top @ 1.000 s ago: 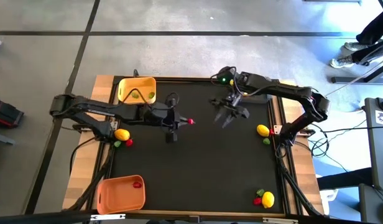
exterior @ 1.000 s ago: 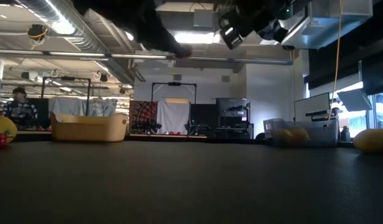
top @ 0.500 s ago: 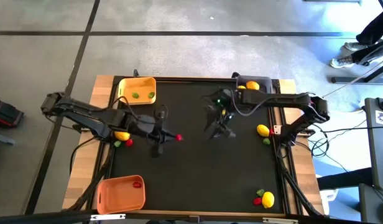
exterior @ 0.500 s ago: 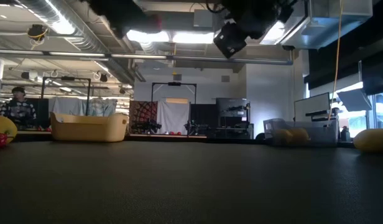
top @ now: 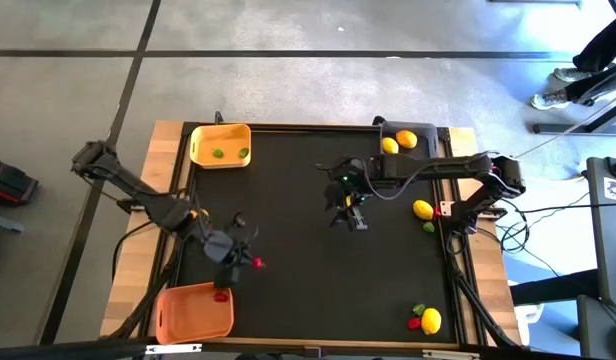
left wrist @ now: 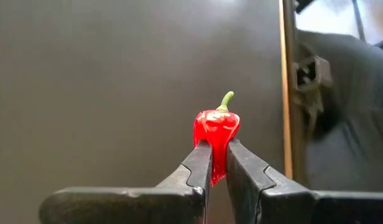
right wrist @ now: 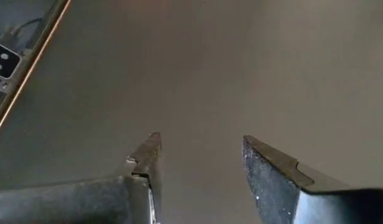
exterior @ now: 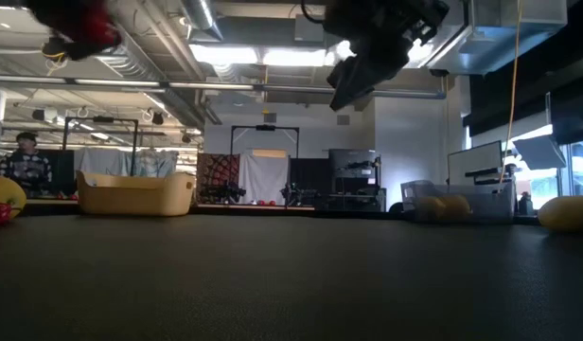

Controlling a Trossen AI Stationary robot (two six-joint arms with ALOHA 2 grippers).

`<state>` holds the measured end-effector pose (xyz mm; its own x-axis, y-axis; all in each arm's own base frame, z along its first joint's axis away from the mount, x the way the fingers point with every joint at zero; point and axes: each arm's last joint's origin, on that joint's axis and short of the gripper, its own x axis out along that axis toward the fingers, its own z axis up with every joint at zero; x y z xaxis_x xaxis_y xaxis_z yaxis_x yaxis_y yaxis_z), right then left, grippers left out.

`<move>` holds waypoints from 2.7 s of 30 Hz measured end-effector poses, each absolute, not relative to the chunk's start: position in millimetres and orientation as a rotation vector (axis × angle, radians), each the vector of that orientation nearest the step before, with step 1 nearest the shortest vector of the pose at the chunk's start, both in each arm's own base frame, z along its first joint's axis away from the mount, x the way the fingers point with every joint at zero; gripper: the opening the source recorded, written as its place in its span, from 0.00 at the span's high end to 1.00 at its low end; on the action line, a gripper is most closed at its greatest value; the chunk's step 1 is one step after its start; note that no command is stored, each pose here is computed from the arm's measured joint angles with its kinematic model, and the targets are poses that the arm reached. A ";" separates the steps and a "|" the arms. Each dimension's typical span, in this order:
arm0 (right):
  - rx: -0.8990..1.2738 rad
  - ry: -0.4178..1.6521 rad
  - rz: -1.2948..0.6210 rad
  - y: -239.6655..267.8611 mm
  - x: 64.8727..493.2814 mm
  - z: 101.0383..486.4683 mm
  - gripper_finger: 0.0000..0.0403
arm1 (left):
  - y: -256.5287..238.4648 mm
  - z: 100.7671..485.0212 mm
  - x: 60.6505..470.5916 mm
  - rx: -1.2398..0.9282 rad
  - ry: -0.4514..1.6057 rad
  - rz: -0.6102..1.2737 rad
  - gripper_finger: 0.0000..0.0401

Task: Sort produce into baskets
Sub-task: Put the red bell pepper into the orange bin

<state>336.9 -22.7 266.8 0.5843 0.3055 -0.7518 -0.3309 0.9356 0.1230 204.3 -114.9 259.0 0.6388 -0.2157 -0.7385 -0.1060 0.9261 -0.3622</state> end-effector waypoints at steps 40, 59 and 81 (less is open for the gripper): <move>-0.062 0.902 0.359 -26.0 360.5 233.5 0.58 | -228.3 189.7 135.4 -0.597 1.273 0.094 0.92; -0.075 0.919 0.328 -26.9 359.9 232.7 0.58 | -225.4 181.7 143.7 -0.596 1.356 0.111 0.64; -0.071 0.925 0.328 -26.8 359.5 232.3 0.58 | -133.1 257.4 144.8 -0.734 1.001 0.293 0.63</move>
<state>359.5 -26.8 232.3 0.5559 0.2478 -0.7934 -0.3081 0.9480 0.0803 144.8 -133.1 257.4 0.5263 -0.1006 -0.8443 -0.5397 0.7278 -0.4231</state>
